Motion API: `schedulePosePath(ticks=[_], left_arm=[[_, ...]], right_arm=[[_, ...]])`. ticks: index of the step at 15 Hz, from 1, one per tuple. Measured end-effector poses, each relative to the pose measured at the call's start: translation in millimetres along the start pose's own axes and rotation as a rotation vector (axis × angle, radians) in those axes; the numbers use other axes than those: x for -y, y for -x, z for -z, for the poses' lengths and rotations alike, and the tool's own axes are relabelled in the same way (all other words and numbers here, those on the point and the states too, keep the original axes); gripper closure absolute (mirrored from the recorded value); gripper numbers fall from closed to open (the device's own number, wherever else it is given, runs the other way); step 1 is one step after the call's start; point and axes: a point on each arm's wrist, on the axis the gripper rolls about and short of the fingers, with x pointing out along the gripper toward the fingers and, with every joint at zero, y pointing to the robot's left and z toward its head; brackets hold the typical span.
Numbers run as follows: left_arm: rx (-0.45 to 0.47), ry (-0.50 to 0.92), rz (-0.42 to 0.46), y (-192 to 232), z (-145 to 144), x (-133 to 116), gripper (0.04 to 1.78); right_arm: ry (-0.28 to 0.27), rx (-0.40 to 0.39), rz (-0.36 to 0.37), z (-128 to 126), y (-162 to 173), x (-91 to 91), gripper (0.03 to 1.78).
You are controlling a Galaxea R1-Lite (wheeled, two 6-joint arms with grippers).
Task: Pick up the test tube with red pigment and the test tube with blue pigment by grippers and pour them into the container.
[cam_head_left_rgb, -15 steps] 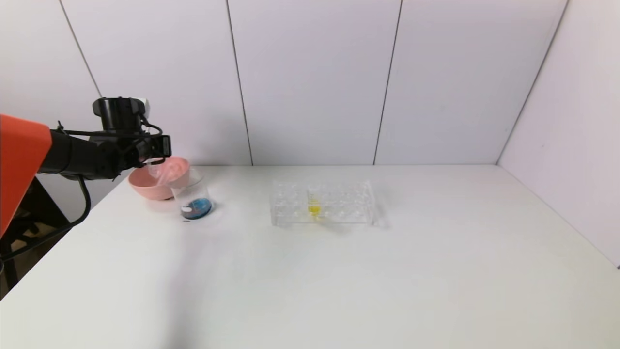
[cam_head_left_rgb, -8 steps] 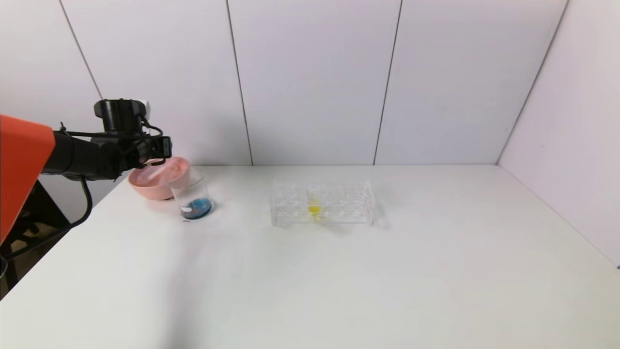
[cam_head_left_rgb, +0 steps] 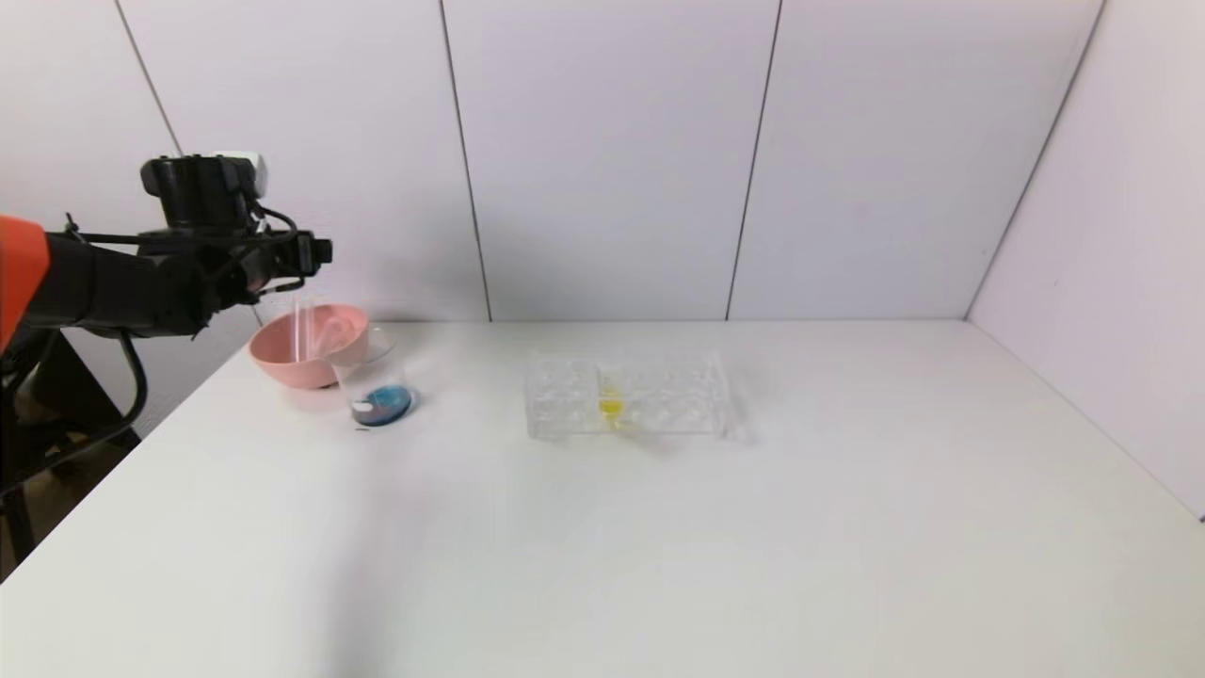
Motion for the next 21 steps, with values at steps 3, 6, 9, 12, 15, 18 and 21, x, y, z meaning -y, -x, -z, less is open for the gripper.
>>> schedulePosePath(ticks=[3, 6, 9, 12, 15, 18, 21], left_arm=[[0.123, -0.051, 0.016, 42, -49, -3, 0.05], [0.216, -0.092, 0.048, 104, -96, -6, 0.05], [0.258, -0.112, 0.081, 188, -131, -23, 0.05], [0.227, -0.144, 0.107, 273, -138, -50, 0.05], [0.146, -0.180, 0.138, 348, -115, -75, 0.05], [0.078, -0.205, 0.201, 406, -85, -94, 0.05], [0.055, -0.211, 0.331, 440, -53, -102, 0.05]], right_arm=[[0.000, 0.000, 0.000, 0, 0, 0.0, 0.04], [0.000, 0.000, 0.000, 0, 0, 0.0, 0.04], [0.000, 0.000, 0.000, 0, 0, 0.0, 0.04], [0.000, 0.000, 0.000, 0, 0, 0.0, 0.04], [0.000, 0.000, 0.000, 0, 0, 0.0, 0.04], [0.000, 0.000, 0.000, 0, 0, 0.0, 0.04], [0.000, 0.000, 0.000, 0, 0, 0.0, 0.04]])
